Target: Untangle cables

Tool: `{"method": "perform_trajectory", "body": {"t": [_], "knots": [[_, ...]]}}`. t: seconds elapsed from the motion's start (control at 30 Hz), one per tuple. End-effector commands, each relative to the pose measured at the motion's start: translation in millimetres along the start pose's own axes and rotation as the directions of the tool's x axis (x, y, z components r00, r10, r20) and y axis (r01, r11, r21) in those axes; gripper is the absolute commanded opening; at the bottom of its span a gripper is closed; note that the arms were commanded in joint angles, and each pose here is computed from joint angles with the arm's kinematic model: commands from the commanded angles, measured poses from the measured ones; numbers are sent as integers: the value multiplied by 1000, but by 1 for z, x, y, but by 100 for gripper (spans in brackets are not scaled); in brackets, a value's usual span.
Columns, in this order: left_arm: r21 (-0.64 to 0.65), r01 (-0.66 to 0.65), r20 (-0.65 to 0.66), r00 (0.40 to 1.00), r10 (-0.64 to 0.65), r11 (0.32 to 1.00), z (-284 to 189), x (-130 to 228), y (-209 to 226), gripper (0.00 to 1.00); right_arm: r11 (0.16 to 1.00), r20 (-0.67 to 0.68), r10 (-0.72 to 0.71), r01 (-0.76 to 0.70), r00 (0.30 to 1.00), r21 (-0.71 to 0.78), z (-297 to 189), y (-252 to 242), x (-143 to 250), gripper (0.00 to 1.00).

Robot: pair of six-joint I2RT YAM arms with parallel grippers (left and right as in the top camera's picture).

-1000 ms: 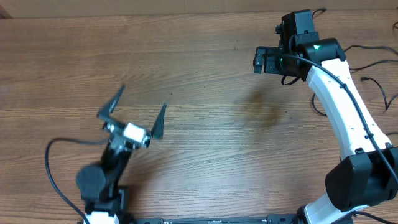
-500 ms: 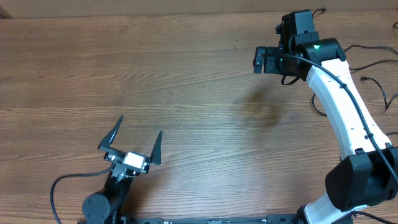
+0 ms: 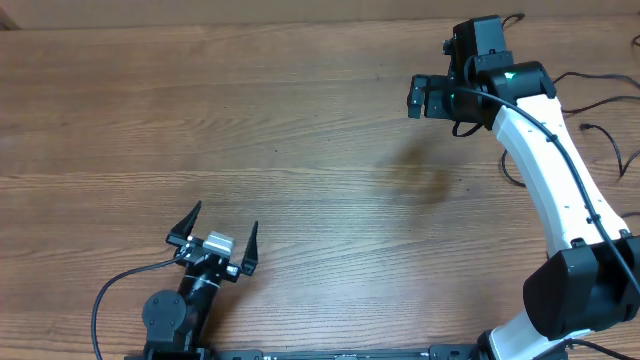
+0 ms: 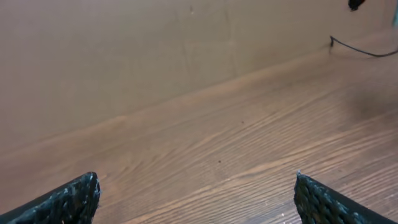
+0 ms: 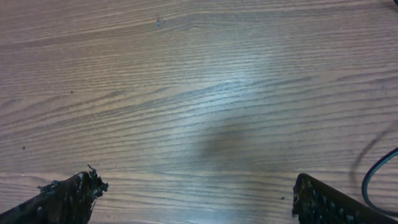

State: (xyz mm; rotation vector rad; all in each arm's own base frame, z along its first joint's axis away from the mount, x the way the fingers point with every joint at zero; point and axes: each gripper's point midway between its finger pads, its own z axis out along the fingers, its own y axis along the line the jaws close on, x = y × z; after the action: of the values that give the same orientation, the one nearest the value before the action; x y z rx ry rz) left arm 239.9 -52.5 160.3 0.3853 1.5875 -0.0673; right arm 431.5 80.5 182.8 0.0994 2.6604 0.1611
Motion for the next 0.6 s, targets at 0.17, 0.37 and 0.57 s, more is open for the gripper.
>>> {"method": "perform_trajectory", "body": {"t": [0.17, 0.37, 0.57], "knots": [[-41, 118, -4, 993, -118, 992, -1, 3, 7, 100, 1000, 31, -6, 6, 1000, -11, -12, 3, -3, 100], [-41, 166, -1, 986, -167, 985, -1, 2, 7, 99, 1000, 31, -6, 6, 1000, -11, -12, 3, -3, 100], [-41, 166, 3, 986, -166, 985, -1, 2, 7, 100, 1000, 31, -6, 6, 1000, -11, -12, 3, -3, 100]]}}
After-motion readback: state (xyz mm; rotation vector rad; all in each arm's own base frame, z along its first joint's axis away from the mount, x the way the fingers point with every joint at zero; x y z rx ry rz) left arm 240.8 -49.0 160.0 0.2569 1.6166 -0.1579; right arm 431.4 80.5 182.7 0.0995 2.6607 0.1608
